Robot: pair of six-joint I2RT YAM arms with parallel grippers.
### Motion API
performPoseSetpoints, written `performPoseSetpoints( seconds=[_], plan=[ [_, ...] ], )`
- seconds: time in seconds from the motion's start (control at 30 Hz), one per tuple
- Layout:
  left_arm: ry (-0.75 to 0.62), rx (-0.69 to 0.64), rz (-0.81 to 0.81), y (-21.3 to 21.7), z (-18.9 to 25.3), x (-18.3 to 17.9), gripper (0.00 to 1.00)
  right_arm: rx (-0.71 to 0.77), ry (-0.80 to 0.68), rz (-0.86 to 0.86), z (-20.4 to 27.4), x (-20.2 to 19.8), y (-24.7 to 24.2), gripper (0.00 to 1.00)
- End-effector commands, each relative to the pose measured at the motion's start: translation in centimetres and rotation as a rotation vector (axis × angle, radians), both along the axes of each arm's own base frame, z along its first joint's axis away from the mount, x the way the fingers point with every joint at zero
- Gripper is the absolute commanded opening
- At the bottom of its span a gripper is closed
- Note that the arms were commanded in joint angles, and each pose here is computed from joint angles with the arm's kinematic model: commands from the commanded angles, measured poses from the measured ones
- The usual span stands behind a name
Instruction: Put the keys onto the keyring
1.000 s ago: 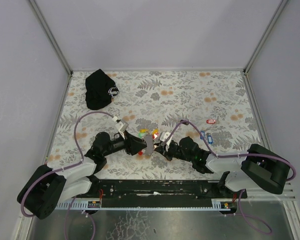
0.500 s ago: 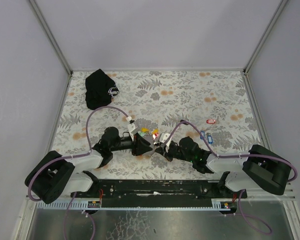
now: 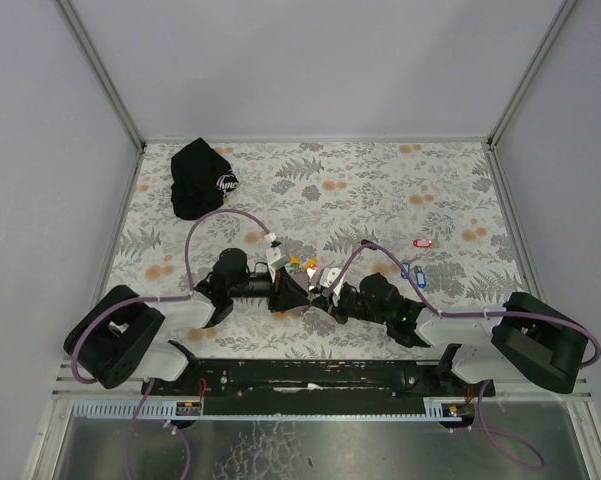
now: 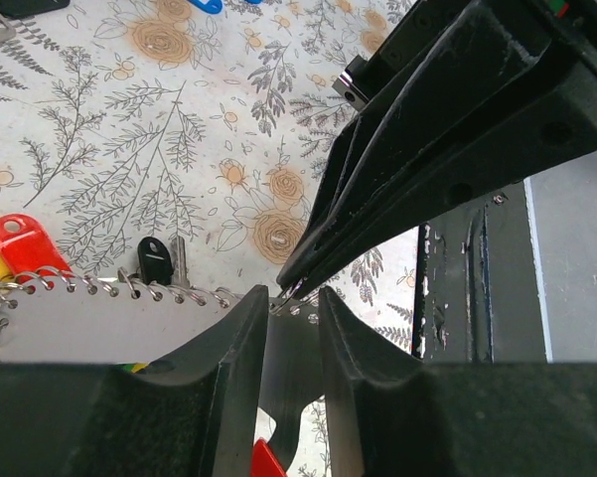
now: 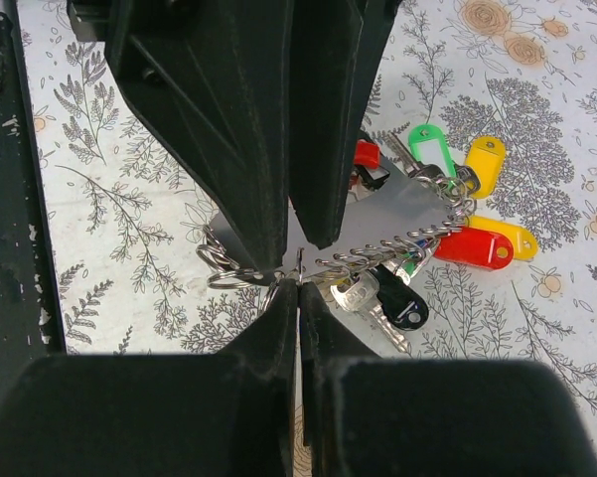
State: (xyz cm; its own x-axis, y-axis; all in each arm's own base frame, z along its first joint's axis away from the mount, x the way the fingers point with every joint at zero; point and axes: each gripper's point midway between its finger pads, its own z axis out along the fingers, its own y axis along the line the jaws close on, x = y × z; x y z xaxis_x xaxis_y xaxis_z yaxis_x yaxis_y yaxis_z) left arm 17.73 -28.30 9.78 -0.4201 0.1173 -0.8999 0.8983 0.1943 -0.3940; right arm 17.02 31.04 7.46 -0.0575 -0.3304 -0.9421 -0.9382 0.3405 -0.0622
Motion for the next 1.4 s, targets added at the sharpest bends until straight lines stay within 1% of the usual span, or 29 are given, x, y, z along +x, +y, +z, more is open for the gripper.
performPoseSetpoints(
  seconds=[0.0, 0.57, 0.8, 1.13, 1.37],
  plan=[
    [-0.052, -0.028, -0.057, -1.1, 1.1, 0.1, 0.25, 0.081, -0.062, 0.019, 3.3, 0.7, 1.1, 0.0],
    [-0.024, -0.014, -0.096, -1.5, 0.5, -0.3, 0.16, 0.105, -0.04, 0.03, 3.5, 0.6, 0.6, 0.0],
    [-0.013, -0.004, -0.119, -1.8, 0.1, -0.6, 0.11, 0.109, -0.025, 0.039, 3.4, 0.6, 0.5, 0.0],
    [-0.01, 0.017, -0.129, -2.0, -0.3, -0.8, 0.11, 0.121, 0.001, 0.059, 3.4, 0.6, 0.2, 0.0],
    [-0.011, 0.012, -0.137, -2.0, -0.2, -0.9, 0.16, 0.114, 0.034, 0.107, 3.3, 0.3, -0.1, 0.0]
  ],
)
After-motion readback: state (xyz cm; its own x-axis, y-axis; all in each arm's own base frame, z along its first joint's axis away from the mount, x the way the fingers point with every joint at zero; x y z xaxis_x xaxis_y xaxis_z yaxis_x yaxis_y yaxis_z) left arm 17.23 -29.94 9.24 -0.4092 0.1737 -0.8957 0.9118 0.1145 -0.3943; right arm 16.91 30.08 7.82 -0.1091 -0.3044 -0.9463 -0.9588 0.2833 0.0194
